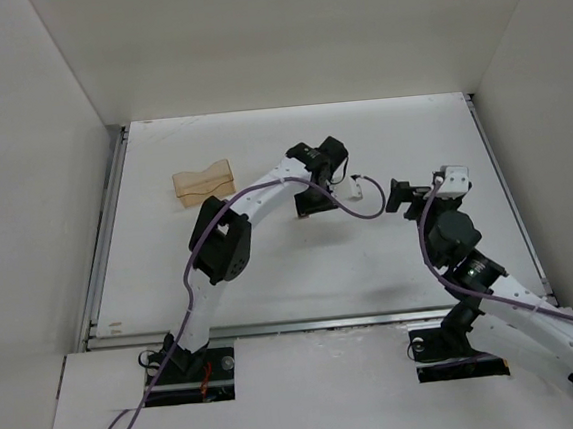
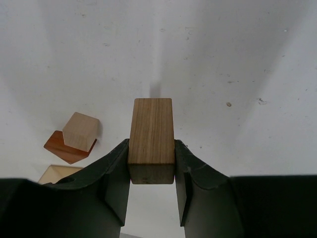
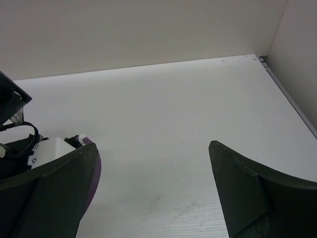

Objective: Build the wood block tower

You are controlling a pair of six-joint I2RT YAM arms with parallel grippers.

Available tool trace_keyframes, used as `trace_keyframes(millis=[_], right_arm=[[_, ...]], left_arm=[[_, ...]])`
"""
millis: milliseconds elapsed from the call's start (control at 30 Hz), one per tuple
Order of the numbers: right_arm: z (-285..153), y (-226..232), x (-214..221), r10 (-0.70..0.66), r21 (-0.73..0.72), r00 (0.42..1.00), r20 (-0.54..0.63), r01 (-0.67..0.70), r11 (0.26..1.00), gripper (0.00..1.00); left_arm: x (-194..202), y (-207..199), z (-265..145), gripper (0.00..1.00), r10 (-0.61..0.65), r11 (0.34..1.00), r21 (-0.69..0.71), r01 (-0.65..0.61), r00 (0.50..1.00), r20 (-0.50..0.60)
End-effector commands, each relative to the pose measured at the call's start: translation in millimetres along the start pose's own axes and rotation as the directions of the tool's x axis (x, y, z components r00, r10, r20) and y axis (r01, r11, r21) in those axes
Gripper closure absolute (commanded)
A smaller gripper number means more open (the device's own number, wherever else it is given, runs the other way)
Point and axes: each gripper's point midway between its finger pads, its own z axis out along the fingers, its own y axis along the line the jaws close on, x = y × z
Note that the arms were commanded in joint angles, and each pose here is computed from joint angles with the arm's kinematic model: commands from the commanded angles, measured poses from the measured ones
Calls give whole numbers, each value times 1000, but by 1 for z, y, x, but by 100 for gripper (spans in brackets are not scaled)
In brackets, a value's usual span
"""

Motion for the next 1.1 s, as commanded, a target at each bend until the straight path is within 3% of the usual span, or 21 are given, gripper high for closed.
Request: trace_keyframes(millis=[0, 267, 533, 600, 933, 1000, 1067], right_arm=[[-3, -4, -10, 25, 12, 1000, 17, -25, 1000, 0], [-6, -3, -10, 8, -10, 1000, 6, -8, 1000, 0], [-6, 0, -10, 8, -28, 1000, 5, -8, 1000, 0], [-5, 1, -10, 9, -28, 1000, 6, -9, 1000, 0], [-4, 3, -10, 1, -38, 1000, 7, 0, 999, 0], [-4, 5, -10, 1, -47, 1000, 7, 0, 999, 0], [-4, 7, -10, 1, -57, 1000, 7, 0, 998, 0]], left_arm=[[3, 2, -13, 100, 48, 999, -15, -48, 999, -2], [-3, -29, 9, 100, 140, 981, 126, -146, 988, 59], [7, -30, 15, 100, 201, 971, 130, -202, 979, 26], [8, -31, 18, 94, 201, 970, 133, -202, 979, 24], [9, -35, 18, 48, 191, 970, 148, -193, 981, 24], [4, -32, 12, 31, 180, 973, 140, -185, 983, 41], [-1, -30, 4, 0, 179, 973, 139, -185, 982, 54]])
